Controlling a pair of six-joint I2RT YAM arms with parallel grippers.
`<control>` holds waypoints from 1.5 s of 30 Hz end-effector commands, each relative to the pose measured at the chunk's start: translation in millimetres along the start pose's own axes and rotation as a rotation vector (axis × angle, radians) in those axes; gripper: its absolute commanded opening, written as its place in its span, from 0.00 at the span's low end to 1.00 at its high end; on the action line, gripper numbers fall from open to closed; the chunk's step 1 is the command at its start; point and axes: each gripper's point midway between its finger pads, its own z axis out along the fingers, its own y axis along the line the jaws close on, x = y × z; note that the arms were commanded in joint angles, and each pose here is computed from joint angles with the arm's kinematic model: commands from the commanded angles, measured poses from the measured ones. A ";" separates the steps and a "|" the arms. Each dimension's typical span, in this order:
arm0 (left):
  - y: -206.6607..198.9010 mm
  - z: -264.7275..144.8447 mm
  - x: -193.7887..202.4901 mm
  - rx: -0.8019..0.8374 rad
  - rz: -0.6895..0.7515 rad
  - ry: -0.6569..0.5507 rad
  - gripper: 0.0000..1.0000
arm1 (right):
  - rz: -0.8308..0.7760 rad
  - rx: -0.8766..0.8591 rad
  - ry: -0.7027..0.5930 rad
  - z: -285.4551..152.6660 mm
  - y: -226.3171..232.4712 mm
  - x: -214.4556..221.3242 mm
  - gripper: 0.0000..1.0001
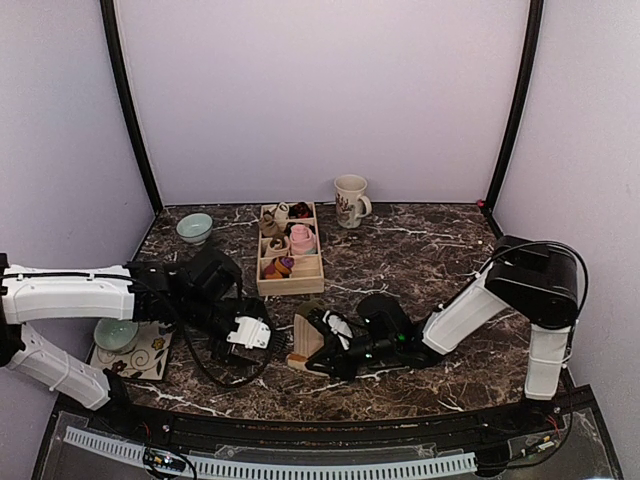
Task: Roll the socks
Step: Pick up the sock from the center of the board.
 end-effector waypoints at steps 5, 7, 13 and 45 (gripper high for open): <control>-7.2 53.5 -40.1 -0.017 0.159 -0.045 0.65 | 0.430 0.078 0.491 -23.8 -21.0 161.4 0.01; -14.0 61.0 -45.9 -0.002 0.198 -0.052 0.65 | 0.447 0.080 0.493 -23.8 -21.9 163.8 0.01; -16.6 87.5 -44.9 0.037 0.212 0.001 0.53 | 0.530 0.074 0.465 -26.0 -28.1 163.2 0.00; -43.0 120.3 14.7 0.415 -0.299 0.177 0.00 | 0.373 0.540 0.093 -93.3 -85.3 87.3 0.99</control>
